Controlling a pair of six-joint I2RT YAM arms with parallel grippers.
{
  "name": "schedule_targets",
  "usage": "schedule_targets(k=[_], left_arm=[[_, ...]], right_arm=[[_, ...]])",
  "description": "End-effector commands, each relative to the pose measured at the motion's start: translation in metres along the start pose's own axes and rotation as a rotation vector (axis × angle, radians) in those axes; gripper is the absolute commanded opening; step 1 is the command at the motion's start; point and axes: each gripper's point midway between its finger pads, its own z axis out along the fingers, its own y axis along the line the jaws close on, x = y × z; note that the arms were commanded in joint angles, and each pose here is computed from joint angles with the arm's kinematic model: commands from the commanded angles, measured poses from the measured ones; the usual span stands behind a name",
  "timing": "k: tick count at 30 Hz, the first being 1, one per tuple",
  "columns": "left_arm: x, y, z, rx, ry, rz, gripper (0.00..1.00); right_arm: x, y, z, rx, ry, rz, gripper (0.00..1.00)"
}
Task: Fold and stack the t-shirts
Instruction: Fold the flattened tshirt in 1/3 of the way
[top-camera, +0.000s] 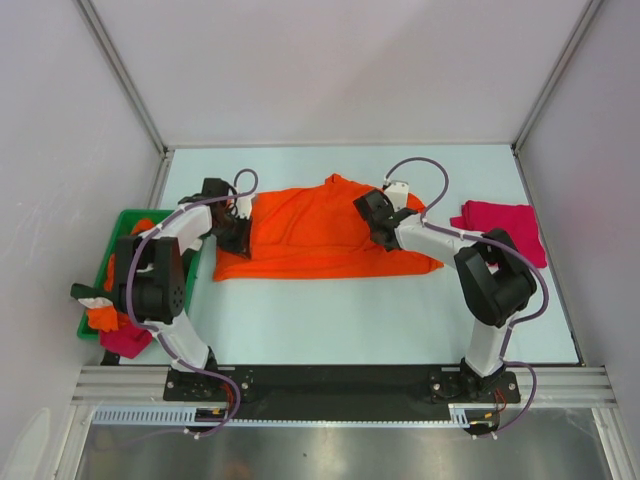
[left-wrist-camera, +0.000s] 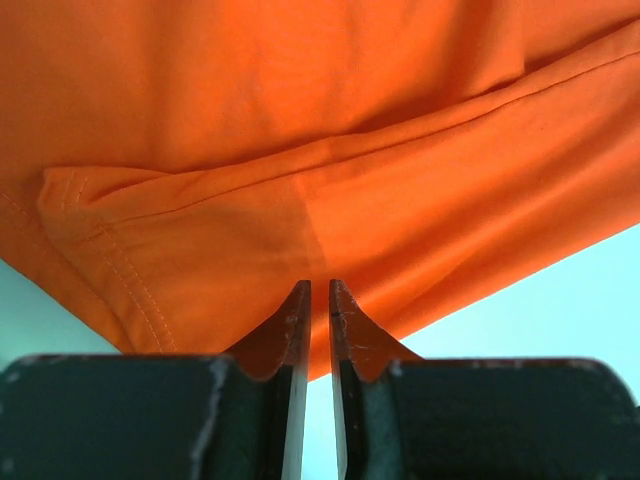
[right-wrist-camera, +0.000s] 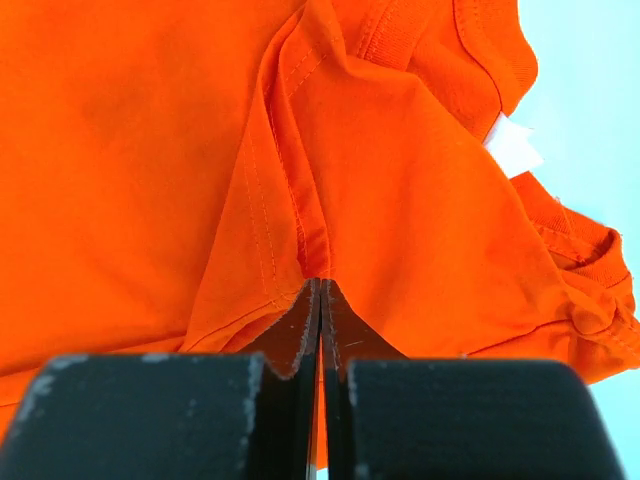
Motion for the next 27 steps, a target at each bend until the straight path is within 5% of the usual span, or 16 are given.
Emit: schedule_targets(k=[1,3,4,10,12,18,27], left_arm=[[-0.010,-0.009,-0.001,0.035,-0.033,0.005,0.18],[-0.009,-0.010,0.003,0.044,-0.021,0.002,0.20],[-0.008,-0.010,0.003,0.044,-0.018,0.000,0.21],[-0.003,-0.009,0.010,0.046,0.007,-0.006,0.24],[-0.003,-0.009,0.010,0.048,0.009,-0.005,0.24],[-0.003,-0.010,0.011,0.049,0.011,-0.002,0.24],[-0.003,-0.010,0.012,0.049,0.017,-0.003,0.24]], right_arm=[[-0.006,-0.001,-0.004,-0.007,-0.011,0.025,0.00],[0.005,-0.001,0.004,-0.009,0.022,0.014,0.05],[0.010,-0.001,0.008,-0.005,0.035,0.010,0.17],[0.018,0.007,0.017,-0.019,0.053,0.025,0.50],[0.018,0.010,0.017,-0.031,0.049,0.028,0.54],[0.017,0.015,0.025,-0.033,0.045,0.033,0.42],[0.005,0.023,0.021,-0.036,0.003,0.035,0.01]])
